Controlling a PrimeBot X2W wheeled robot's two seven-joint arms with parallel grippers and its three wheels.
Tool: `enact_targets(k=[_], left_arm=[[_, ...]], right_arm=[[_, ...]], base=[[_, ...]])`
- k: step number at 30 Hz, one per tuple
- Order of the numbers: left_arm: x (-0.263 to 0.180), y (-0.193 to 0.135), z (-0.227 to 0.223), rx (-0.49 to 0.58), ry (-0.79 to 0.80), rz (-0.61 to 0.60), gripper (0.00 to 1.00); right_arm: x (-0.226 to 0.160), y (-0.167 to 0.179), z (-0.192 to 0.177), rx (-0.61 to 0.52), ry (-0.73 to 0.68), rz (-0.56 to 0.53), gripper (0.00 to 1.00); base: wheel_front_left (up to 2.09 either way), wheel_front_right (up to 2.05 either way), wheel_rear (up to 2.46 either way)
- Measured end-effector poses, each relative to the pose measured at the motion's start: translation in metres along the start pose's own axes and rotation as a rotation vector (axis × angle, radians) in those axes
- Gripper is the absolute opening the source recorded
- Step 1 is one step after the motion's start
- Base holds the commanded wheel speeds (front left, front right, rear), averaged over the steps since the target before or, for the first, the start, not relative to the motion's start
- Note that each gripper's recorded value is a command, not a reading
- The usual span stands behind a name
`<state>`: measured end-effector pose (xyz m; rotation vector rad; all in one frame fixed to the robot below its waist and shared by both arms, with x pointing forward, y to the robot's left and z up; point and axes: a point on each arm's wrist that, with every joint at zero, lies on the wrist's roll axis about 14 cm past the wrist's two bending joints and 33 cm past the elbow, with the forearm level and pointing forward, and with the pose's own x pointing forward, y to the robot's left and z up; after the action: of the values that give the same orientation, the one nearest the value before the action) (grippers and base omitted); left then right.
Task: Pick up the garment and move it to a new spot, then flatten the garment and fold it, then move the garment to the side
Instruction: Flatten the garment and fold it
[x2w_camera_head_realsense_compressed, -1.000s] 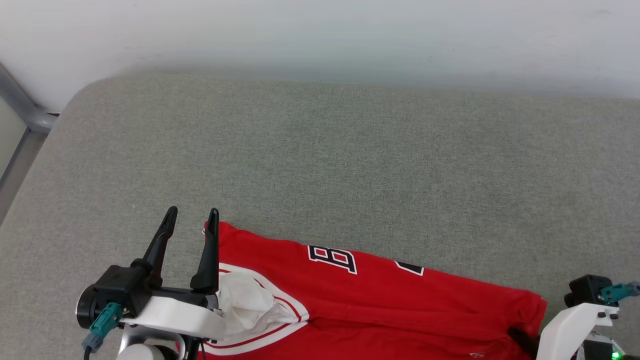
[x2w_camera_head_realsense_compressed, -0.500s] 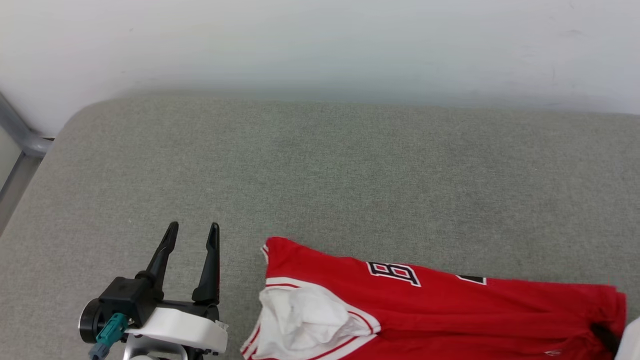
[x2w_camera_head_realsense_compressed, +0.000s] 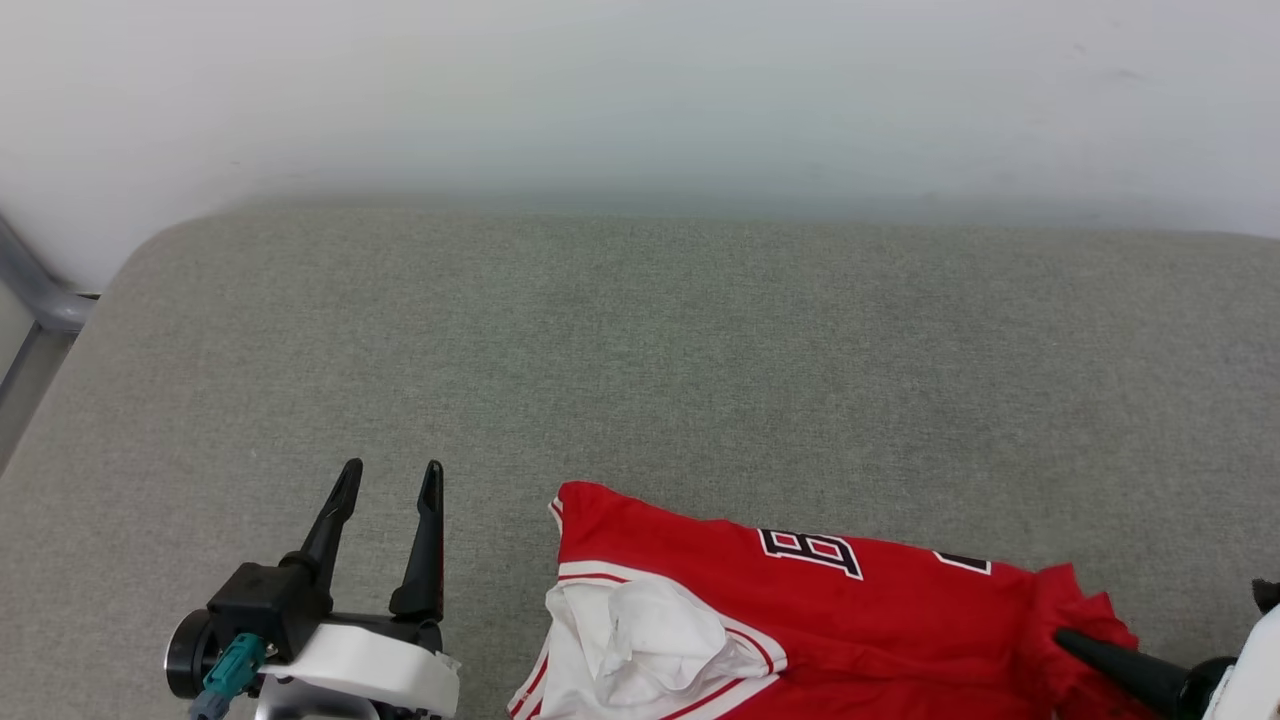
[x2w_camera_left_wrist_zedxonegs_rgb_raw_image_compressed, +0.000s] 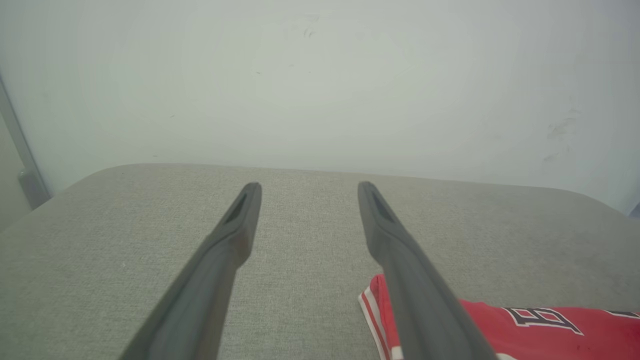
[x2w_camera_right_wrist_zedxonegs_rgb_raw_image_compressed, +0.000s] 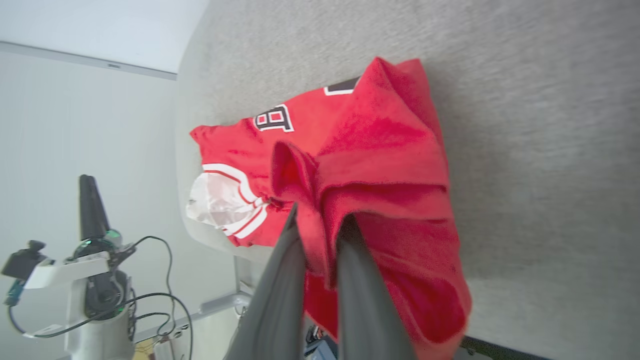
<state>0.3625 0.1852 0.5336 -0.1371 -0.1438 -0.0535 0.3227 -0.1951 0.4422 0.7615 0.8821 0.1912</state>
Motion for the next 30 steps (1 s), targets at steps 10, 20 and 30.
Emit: enact_targets(k=[10,20,30], left_arm=[[-0.004,0.007,0.002,0.005,0.002,0.024,1.00],[0.000,0.020,-0.002,0.004,0.016,0.065,1.00],[0.005,0.031,-0.016,0.000,0.051,0.096,1.00]], right_arm=[[0.036,0.092,-0.037,0.176,0.192,0.473,0.00],[0.079,0.173,-0.068,0.153,0.337,0.652,0.00],[0.123,0.198,-0.106,0.100,0.444,0.621,0.00]], base=[[0.00,0.00,0.00],[0.00,0.00,0.00],[0.00,0.00,0.00]])
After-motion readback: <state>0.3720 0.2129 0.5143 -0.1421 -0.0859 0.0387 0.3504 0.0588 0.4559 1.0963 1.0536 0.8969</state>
